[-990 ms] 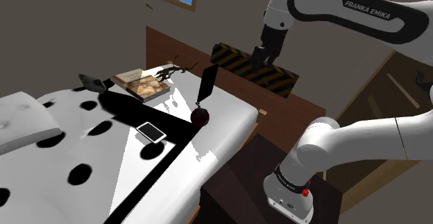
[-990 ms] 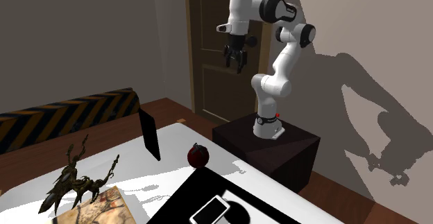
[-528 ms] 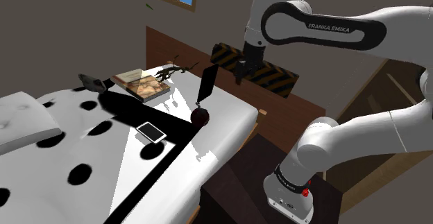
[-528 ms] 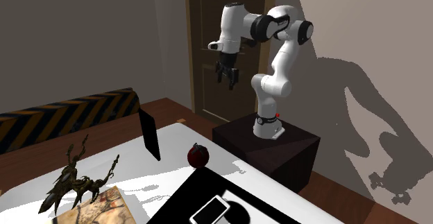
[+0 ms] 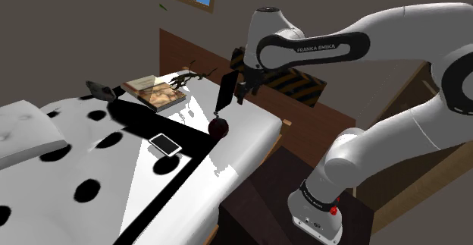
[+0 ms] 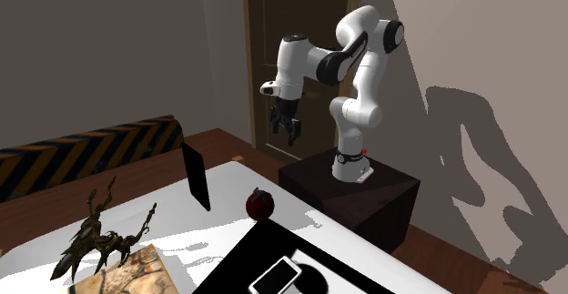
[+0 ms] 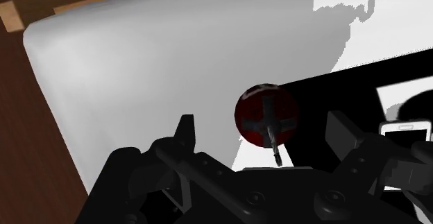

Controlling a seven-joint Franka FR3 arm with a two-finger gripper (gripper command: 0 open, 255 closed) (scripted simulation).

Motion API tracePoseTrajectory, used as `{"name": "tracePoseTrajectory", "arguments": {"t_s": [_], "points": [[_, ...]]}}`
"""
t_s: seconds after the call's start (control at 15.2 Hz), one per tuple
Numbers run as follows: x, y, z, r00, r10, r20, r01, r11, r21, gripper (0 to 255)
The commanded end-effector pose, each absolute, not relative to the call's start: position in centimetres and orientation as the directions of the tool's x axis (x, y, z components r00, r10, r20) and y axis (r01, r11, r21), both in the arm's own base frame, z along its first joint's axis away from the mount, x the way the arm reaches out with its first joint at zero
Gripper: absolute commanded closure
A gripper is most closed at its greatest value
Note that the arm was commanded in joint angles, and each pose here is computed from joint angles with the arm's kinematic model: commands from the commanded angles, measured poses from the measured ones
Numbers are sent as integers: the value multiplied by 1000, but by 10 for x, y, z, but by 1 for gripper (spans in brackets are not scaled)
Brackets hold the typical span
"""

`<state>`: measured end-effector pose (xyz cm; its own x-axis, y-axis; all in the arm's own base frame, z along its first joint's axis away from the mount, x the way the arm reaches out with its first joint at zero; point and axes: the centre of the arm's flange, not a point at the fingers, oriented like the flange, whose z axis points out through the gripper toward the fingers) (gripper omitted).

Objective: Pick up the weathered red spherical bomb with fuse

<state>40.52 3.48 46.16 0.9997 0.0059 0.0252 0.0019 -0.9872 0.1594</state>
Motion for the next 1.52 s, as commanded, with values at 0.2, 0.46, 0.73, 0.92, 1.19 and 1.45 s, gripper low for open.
{"name": "tracePoseTrajectory", "arguments": {"t_s": [0.2, 0.46, 0.73, 0.92, 1.19, 1.45], "points": [[446, 40, 408, 999, 40, 36, 33, -985, 167, 0], [476, 47, 366, 997, 67, 43, 58, -983, 173, 0], [499, 52, 335, 995, 87, 48, 77, -981, 178, 0], [499, 52, 319, 995, 87, 48, 77, -981, 178, 0], [499, 52, 295, 995, 87, 48, 77, -981, 178, 0], [499, 52, 295, 995, 87, 48, 77, -981, 178, 255]]}}
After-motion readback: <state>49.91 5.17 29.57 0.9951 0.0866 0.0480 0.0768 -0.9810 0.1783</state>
